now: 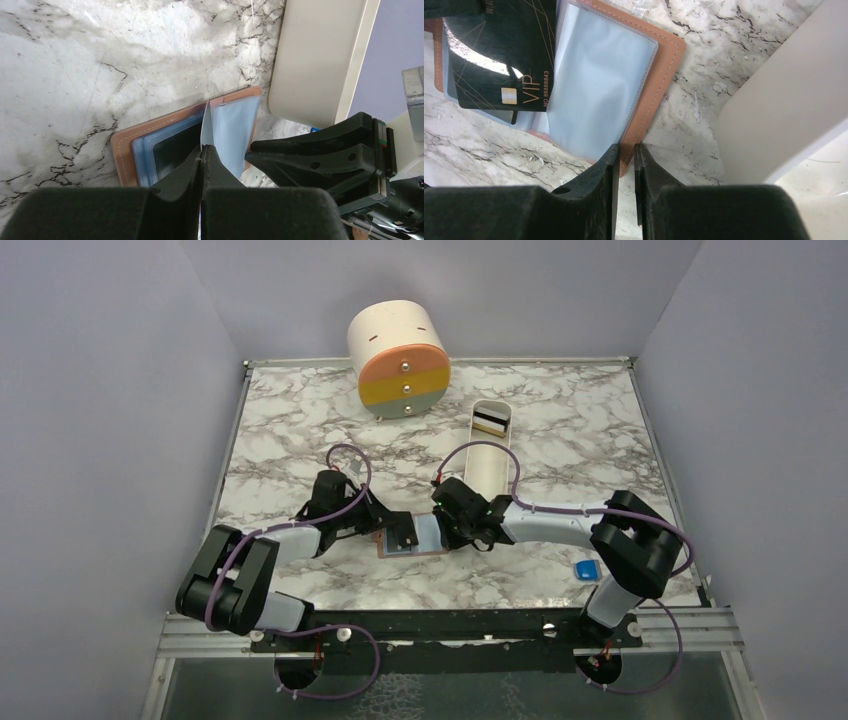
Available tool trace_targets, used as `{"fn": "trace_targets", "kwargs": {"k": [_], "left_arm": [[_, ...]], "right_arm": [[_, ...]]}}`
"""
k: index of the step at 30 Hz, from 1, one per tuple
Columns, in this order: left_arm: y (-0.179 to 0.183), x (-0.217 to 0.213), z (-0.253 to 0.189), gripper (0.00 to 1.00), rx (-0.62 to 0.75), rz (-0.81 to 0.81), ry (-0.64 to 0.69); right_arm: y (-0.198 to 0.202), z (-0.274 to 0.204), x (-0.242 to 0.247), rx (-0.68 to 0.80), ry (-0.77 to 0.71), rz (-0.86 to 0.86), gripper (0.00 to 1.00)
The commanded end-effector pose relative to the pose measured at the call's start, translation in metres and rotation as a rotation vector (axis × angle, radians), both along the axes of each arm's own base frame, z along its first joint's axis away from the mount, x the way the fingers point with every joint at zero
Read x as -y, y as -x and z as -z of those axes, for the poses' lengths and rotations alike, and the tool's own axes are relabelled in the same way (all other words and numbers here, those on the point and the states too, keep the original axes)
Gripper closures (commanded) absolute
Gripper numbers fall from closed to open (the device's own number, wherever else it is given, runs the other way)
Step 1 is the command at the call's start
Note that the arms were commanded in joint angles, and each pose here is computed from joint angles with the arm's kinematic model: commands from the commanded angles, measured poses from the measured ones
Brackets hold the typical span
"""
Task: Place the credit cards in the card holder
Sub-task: Insert the credit card into the card holder.
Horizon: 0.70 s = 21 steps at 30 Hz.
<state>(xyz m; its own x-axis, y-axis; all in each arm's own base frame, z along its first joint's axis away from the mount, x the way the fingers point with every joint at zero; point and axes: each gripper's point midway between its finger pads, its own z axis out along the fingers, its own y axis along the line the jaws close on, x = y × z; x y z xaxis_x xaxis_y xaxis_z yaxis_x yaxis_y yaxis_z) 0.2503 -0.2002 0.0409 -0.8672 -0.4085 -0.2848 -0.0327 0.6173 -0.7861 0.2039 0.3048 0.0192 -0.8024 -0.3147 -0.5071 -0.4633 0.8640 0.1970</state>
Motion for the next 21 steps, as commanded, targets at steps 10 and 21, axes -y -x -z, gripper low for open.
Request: {"fn": "trace_targets", "kwargs": {"k": [10, 21], "left_arm": [[0.010, 0.003, 0.011, 1.00, 0.007, 0.045, -0.001], [0.028, 0.010, 0.015, 1.00, -0.035, 0.114, 0.038]], "right_arm": [[0.012, 0.007, -0.001, -0.020, 0.005, -0.014, 0.83], [0.013, 0.008, -0.001, -0.025, 0.009, -0.012, 0.83]]}}
